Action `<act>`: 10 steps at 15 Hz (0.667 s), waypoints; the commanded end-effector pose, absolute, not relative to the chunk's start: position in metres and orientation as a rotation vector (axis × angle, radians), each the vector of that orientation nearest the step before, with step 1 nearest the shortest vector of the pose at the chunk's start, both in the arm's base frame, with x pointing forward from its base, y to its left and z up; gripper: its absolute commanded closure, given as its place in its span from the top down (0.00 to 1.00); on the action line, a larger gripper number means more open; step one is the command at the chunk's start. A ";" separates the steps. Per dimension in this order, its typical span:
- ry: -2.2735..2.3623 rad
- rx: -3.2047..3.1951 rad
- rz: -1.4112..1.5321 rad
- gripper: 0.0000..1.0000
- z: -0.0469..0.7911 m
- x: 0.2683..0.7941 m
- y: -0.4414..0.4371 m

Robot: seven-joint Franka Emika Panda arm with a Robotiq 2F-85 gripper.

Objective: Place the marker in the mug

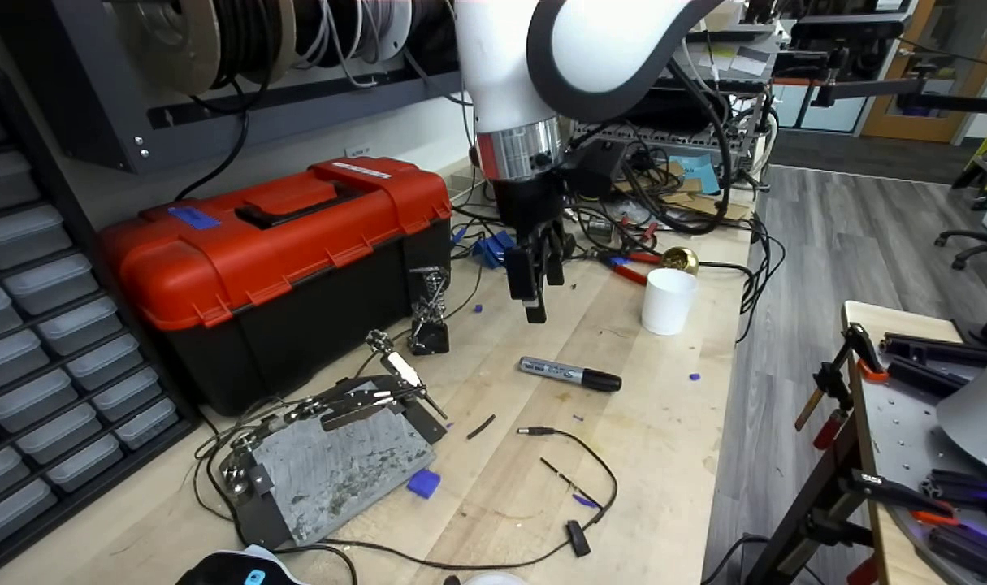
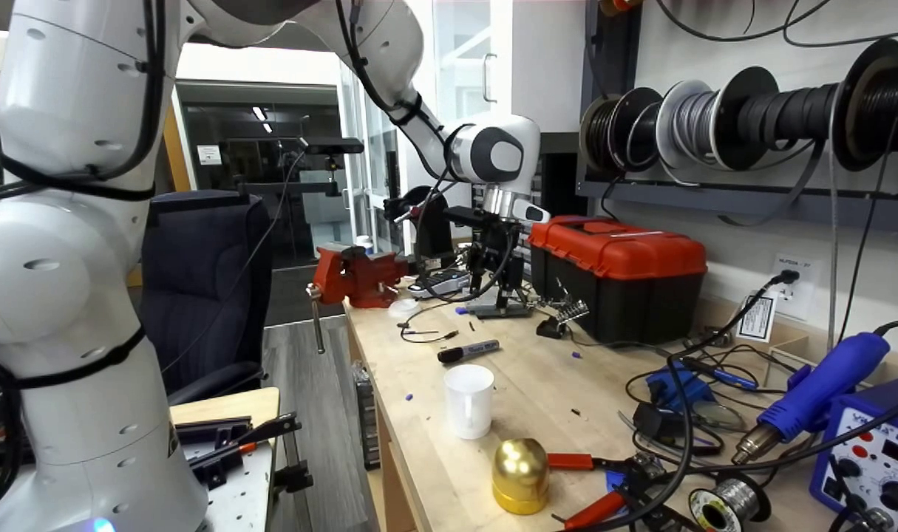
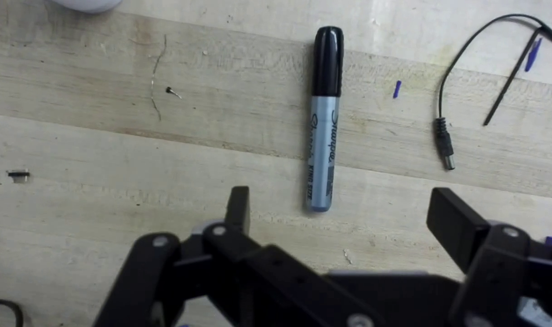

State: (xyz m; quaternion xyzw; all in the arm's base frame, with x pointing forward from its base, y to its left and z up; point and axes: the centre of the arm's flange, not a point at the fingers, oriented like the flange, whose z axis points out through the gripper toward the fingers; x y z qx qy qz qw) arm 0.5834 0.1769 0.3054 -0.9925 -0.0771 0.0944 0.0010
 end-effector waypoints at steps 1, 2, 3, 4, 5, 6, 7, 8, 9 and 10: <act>-0.209 -3.127 0.322 1.00 0.288 0.586 0.179; -0.240 -3.114 0.335 1.00 0.290 0.584 0.177; -0.239 -3.114 0.348 1.00 0.284 0.584 0.177; -0.238 -3.114 0.353 1.00 0.282 0.584 0.176; -0.237 -3.114 0.352 1.00 0.283 0.584 0.176; -0.237 -3.114 0.351 1.00 0.283 0.584 0.176; -0.237 -3.114 0.350 1.00 0.283 0.584 0.176; -0.240 -3.118 0.353 1.00 0.284 0.586 0.175; -0.243 -3.126 0.351 1.00 0.282 0.588 0.175; -0.249 -3.128 0.363 1.00 0.280 0.590 0.178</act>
